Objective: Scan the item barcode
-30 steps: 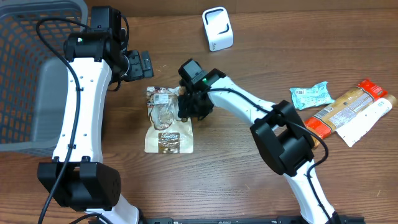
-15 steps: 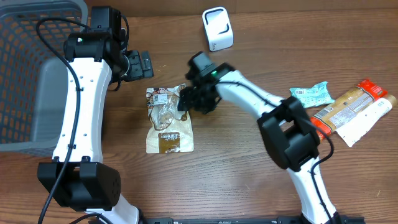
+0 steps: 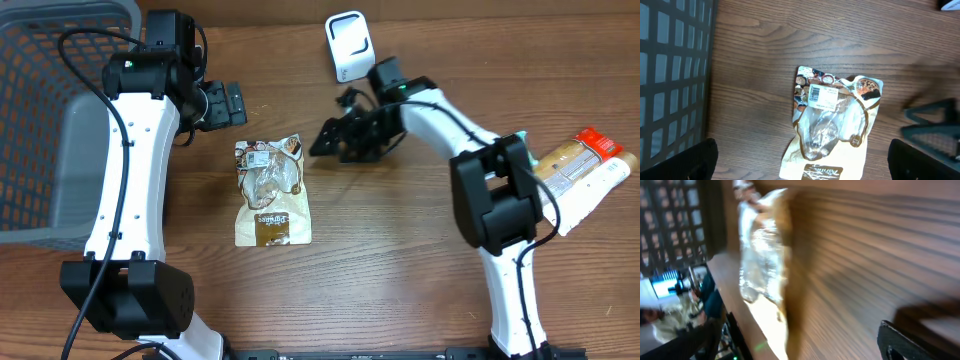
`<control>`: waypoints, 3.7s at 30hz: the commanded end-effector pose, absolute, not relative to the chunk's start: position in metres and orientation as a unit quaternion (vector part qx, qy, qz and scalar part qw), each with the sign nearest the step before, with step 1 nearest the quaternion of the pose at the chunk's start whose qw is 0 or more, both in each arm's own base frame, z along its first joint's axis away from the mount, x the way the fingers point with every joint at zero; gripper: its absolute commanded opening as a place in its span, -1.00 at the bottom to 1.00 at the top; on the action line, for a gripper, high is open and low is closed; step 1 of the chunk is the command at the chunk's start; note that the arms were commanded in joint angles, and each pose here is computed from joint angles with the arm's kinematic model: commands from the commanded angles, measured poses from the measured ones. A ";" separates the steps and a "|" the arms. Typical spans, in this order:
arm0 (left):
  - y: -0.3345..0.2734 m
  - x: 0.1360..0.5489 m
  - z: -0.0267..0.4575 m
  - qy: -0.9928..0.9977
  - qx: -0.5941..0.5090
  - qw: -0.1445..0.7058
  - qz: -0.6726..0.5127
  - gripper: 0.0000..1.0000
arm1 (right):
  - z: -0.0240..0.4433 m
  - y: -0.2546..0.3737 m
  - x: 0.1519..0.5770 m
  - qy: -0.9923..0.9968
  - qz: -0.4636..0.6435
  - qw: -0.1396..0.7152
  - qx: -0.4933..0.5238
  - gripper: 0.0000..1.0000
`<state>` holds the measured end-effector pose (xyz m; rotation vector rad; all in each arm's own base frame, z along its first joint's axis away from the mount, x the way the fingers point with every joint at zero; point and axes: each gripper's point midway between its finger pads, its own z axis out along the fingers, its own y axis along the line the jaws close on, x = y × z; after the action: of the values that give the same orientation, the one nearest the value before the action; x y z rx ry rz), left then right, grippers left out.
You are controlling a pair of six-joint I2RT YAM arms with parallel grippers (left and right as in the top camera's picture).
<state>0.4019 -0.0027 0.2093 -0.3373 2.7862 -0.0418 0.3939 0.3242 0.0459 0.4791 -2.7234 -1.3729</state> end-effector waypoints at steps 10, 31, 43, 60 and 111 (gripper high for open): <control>-0.004 0.402 0.206 0.981 -0.108 0.162 -0.015 0.99 | -0.015 0.422 0.327 -0.899 -0.409 0.064 0.145 0.54; -0.004 0.402 0.206 0.981 -0.108 0.162 -0.015 1.00 | 0.036 0.379 0.378 -0.901 -0.417 0.006 0.122 -0.92; -0.004 0.402 0.206 0.981 -0.108 0.162 -0.015 0.99 | 0.214 0.309 0.375 -0.818 -0.498 -0.130 0.257 -0.92; -0.004 0.402 0.206 0.981 -0.108 0.162 -0.015 0.99 | 0.331 0.235 0.326 -0.726 -0.524 -0.262 0.360 -0.93; -0.004 0.402 0.206 0.981 -0.108 0.162 -0.015 1.00 | 0.098 0.196 0.371 -0.966 0.138 -0.123 0.179 -0.93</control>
<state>0.4019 -0.0027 0.2093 -0.3373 2.7862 -0.0418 0.3719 0.1949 0.1085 0.6170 -3.3234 0.4557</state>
